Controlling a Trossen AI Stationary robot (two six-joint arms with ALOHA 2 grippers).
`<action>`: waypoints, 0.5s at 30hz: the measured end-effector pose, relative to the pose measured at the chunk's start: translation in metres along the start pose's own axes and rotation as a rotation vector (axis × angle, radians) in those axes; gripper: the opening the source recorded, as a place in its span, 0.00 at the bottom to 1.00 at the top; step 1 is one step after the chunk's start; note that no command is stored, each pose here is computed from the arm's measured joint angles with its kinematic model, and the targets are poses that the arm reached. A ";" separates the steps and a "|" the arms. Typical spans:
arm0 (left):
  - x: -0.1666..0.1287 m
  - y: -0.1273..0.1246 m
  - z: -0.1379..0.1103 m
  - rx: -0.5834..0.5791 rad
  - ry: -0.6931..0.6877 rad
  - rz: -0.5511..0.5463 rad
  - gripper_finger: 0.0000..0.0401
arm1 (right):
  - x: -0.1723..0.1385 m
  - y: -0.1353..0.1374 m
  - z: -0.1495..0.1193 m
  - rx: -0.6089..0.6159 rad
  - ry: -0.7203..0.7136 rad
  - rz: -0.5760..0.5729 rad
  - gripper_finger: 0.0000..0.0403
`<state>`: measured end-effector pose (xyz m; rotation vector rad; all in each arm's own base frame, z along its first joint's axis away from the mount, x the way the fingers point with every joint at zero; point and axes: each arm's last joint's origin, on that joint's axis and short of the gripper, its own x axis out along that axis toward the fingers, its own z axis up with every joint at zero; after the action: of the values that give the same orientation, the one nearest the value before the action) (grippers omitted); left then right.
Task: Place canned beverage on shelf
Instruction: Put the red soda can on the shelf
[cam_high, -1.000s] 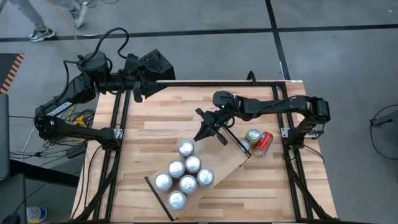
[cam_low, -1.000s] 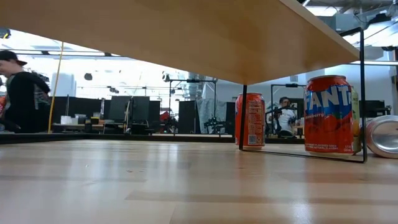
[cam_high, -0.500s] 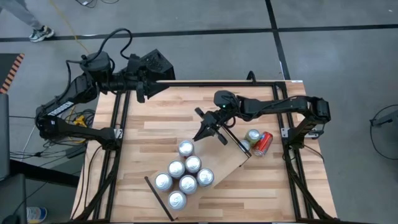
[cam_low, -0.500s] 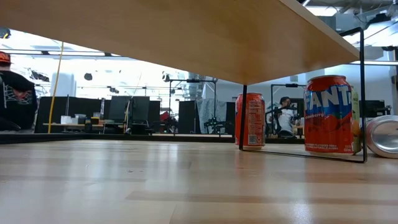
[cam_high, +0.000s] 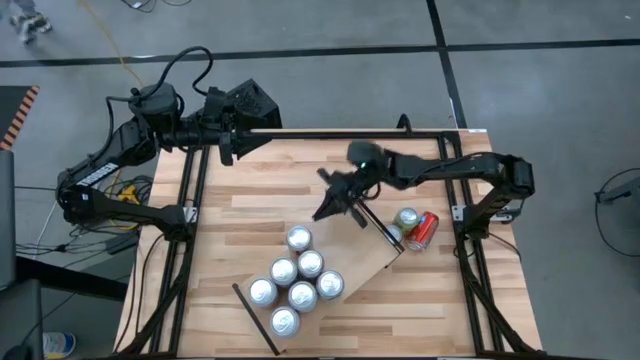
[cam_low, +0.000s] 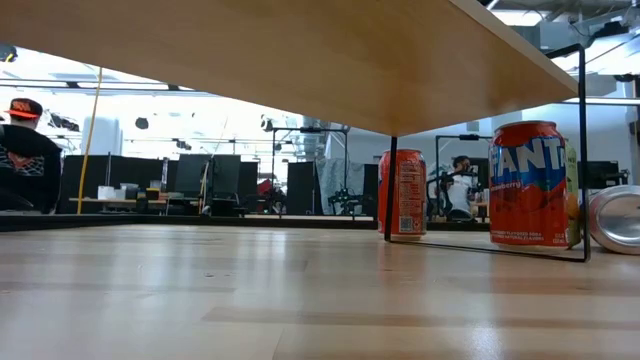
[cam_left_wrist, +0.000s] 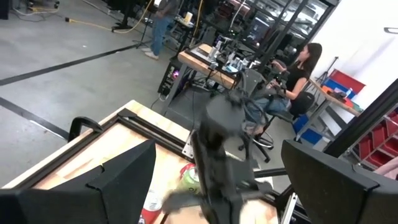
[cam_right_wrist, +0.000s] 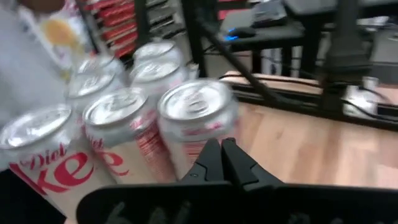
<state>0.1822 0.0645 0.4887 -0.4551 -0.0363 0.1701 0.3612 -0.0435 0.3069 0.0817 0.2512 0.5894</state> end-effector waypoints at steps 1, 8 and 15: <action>0.000 0.000 0.000 -0.001 0.003 0.002 0.83 | -0.008 0.000 0.003 0.015 0.002 -0.017 0.00; 0.000 0.002 -0.004 0.016 0.045 0.021 0.83 | -0.066 0.015 0.020 0.083 0.101 -0.352 0.00; 0.000 0.002 -0.005 0.018 0.047 0.027 0.83 | -0.118 0.035 0.008 0.239 0.363 -0.675 0.18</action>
<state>0.1820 0.0646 0.4834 -0.4412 0.0174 0.1863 0.2496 -0.0804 0.3443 0.1133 0.6693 -0.1066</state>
